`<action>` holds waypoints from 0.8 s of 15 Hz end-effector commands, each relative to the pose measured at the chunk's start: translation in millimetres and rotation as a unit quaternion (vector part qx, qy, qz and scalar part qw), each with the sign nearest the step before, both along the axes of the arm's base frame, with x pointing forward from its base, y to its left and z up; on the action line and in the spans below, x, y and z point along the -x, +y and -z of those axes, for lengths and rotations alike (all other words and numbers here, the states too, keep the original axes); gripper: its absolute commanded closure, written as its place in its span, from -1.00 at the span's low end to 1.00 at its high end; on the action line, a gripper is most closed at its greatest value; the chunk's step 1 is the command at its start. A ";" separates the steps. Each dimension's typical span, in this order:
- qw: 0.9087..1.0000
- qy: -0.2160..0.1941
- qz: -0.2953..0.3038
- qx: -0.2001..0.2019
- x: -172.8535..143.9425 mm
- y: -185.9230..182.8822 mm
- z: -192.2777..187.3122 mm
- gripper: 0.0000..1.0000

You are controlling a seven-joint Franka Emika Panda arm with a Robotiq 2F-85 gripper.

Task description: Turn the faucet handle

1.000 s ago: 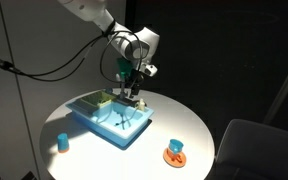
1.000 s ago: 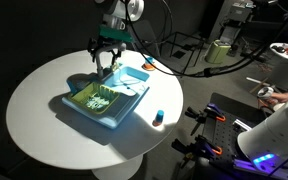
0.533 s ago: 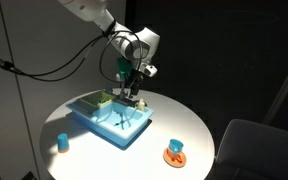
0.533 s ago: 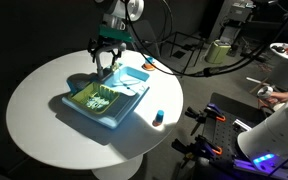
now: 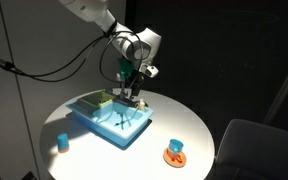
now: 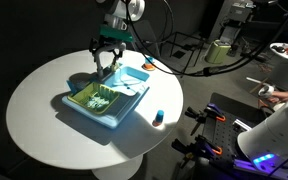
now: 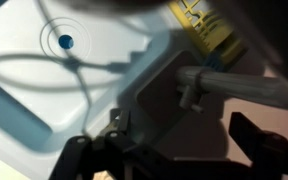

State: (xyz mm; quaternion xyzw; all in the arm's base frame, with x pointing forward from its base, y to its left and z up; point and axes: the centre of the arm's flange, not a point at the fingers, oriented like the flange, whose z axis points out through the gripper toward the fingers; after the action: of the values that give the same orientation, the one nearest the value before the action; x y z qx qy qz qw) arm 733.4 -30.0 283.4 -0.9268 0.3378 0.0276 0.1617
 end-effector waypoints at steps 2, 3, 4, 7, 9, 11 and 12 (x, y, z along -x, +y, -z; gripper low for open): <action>1.000 0.010 0.015 -0.012 -3.4 -5.3 -1.1 -1.00; 1.000 0.011 0.015 -0.013 -2.7 -6.1 0.0 -0.93; 1.000 0.012 0.014 -0.013 -2.1 -6.4 0.5 -0.94; 1.000 0.015 0.014 -0.013 0.4 -7.6 4.2 -0.56; 1.000 0.018 0.014 -0.014 1.9 -8.7 6.8 -0.14; 1.000 0.019 0.014 -0.015 3.1 -9.6 8.3 0.20; 1.000 0.019 0.015 -0.016 3.4 -9.8 8.5 0.37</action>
State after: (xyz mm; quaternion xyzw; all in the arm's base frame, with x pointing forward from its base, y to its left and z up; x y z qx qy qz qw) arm 730.9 -35.6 274.3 -0.9243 0.3438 0.0379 0.1614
